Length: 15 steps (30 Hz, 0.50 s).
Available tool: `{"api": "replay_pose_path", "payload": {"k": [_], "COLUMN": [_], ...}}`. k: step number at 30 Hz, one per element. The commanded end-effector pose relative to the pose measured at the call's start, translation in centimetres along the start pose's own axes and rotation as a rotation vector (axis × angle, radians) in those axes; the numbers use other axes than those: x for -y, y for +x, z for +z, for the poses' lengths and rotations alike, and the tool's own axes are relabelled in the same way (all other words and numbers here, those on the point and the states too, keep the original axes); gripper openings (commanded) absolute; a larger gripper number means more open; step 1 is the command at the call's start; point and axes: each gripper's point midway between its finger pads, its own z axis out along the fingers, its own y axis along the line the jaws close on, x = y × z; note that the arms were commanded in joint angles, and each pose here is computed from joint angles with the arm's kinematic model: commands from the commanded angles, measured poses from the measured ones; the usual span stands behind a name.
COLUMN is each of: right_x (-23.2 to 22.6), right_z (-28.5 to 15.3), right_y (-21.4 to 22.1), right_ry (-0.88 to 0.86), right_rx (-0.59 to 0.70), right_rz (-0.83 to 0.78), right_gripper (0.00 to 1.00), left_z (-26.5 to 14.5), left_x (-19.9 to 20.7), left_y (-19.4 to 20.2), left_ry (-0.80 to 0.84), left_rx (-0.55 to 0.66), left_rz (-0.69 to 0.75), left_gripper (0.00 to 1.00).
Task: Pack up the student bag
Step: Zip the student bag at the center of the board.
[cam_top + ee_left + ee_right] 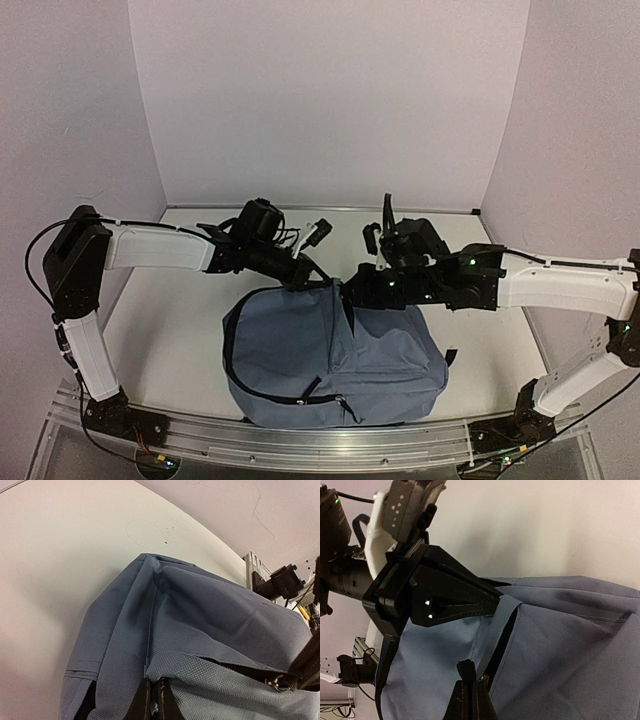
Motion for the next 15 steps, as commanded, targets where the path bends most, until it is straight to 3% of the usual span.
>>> {"api": "replay_pose_path", "payload": {"k": [1, 15], "right_x": [-3.2, -3.3], "right_z": [-2.5, -4.5], "right_y": [0.1, 2.6], "right_ry": [-0.134, -0.165], "right_rx": [-0.007, -0.066], "right_rz": [-0.035, -0.057], "right_gripper": [0.0, 0.0], "left_z": [-1.8, -4.7], "left_x": [-5.6, -10.2], "left_y": [-1.8, -3.6], "left_ry": [-0.249, -0.4], "left_rx": [0.1, 0.179], "left_rz": [-0.081, -0.121], "left_gripper": [0.0, 0.0]}}
